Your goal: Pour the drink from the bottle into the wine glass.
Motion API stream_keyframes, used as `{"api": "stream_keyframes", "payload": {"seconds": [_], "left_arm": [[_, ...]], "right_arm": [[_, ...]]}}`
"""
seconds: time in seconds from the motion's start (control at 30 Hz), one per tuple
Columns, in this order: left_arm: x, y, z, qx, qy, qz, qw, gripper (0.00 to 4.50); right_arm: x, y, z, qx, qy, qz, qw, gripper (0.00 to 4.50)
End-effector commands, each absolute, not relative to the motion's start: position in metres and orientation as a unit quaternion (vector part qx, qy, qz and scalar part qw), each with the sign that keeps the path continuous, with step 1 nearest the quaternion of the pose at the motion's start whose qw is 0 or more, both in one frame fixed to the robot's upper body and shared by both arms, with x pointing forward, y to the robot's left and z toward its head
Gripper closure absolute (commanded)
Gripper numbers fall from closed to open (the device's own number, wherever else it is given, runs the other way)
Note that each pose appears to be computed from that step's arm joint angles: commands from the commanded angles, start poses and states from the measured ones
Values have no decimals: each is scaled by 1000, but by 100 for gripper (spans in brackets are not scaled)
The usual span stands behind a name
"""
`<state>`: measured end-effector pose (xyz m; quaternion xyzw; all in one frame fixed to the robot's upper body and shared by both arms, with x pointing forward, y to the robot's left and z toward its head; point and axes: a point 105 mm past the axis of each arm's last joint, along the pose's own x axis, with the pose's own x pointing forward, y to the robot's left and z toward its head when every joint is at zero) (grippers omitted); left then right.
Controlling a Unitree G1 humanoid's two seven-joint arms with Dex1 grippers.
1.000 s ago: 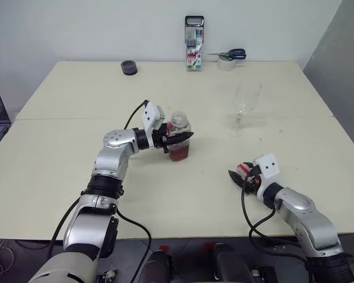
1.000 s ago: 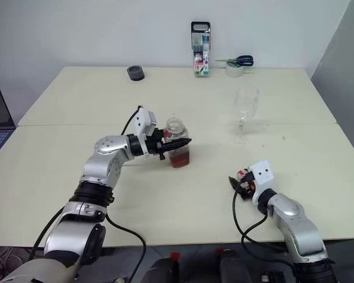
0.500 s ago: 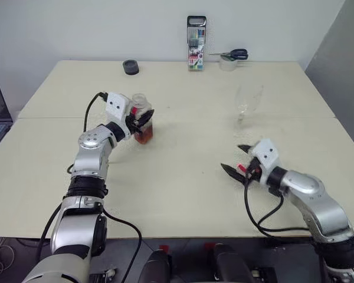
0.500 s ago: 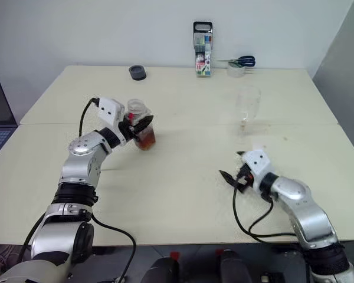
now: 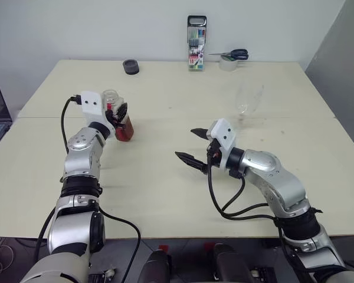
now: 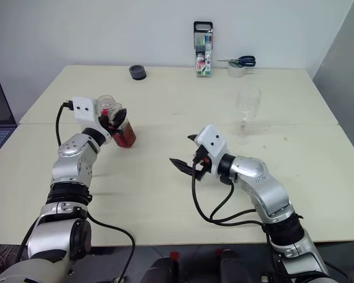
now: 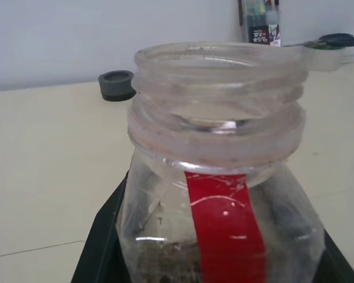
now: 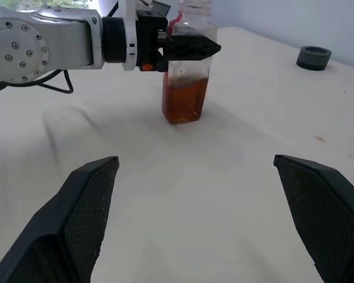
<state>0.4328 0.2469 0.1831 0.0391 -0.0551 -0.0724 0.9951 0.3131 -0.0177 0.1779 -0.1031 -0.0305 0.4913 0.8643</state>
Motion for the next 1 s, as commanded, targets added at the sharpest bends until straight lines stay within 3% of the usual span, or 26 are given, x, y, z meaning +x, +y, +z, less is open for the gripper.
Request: {"api": "stream_keyframes", "payload": {"seconds": [0.03, 0.3, 0.67, 1.0], "left_arm": [[430, 263, 179, 43, -50, -45, 997, 248], [427, 260, 165, 61, -38, -53, 996, 10], [420, 249, 141, 88, -29, -67, 993, 3], [398, 256, 126, 101, -46, -35, 993, 3]], "right_arm": [[311, -10, 189, -108, -52, 500, 858, 0], [307, -3, 188, -103, -49, 509, 853, 0], [305, -4, 175, -101, -34, 501, 859, 0], [303, -42, 151, -101, -32, 430, 897, 0]]}}
